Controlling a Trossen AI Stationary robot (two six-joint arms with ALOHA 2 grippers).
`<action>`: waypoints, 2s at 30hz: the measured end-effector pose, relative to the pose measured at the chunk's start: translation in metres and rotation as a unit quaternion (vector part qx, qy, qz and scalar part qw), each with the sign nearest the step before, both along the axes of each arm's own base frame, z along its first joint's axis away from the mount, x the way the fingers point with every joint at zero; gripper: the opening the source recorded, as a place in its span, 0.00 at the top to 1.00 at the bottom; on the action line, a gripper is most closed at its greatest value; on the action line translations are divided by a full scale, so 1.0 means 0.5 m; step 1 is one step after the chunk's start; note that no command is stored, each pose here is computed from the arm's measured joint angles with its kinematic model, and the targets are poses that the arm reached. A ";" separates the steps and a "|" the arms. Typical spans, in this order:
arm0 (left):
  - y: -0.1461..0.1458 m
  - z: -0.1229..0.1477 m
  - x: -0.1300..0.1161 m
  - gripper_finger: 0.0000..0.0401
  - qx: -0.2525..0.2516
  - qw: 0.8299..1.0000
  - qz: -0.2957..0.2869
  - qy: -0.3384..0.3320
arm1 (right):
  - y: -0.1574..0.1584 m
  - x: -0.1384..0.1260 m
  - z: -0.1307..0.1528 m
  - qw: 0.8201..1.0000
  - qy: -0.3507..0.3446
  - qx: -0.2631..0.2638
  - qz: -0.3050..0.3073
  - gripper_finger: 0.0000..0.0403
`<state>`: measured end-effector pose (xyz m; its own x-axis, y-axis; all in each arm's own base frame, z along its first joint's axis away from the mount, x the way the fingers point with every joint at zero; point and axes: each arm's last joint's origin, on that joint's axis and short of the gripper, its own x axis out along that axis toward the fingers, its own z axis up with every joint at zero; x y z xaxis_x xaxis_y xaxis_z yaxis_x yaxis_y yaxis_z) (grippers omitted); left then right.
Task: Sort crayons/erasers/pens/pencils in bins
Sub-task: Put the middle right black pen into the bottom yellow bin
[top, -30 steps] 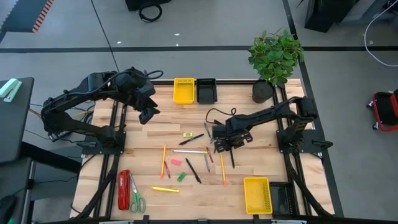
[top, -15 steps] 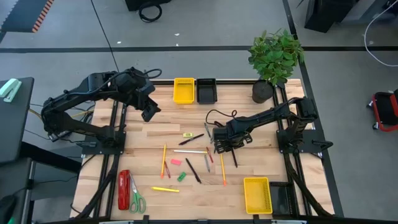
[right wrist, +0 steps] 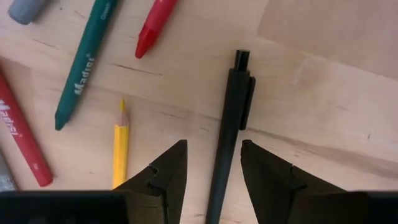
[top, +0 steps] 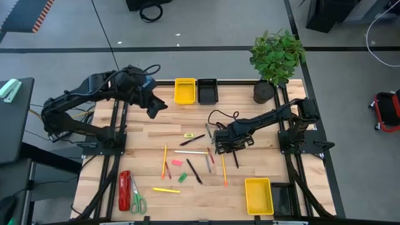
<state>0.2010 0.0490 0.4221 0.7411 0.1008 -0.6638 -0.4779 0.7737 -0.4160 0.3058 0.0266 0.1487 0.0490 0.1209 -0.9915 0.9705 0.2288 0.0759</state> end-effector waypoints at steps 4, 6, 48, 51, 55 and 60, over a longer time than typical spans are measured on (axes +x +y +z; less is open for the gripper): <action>-0.012 0.002 0.005 0.66 0.002 1.000 -0.016 -0.007 | 0.003 0.000 0.000 1.000 -0.001 -0.007 -0.006 0.61; -0.020 0.004 0.008 0.66 0.008 0.999 -0.030 -0.013 | 0.003 0.000 0.000 1.000 -0.001 -0.003 -0.006 0.61; -0.070 0.024 0.077 0.60 -0.028 0.991 0.039 -0.123 | 0.080 -0.009 0.001 1.000 -0.001 -0.001 0.017 0.61; -0.070 0.024 0.076 0.60 -0.028 0.991 0.039 -0.122 | 0.077 -0.014 0.000 0.999 0.008 -0.018 0.026 0.62; -0.074 0.024 0.076 0.60 -0.028 0.991 0.036 -0.122 | 0.076 -0.014 0.000 0.999 0.008 -0.021 0.040 0.68; -0.080 0.024 0.077 0.60 -0.029 0.992 0.028 -0.122 | 0.075 -0.014 0.000 0.999 0.007 -0.023 0.039 0.77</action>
<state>0.2394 0.0092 0.4341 0.8746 0.1136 -0.4714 -0.3997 0.7194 -0.5681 0.2988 0.0642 0.1486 0.0266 0.0778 -0.9966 0.9506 0.3065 0.0493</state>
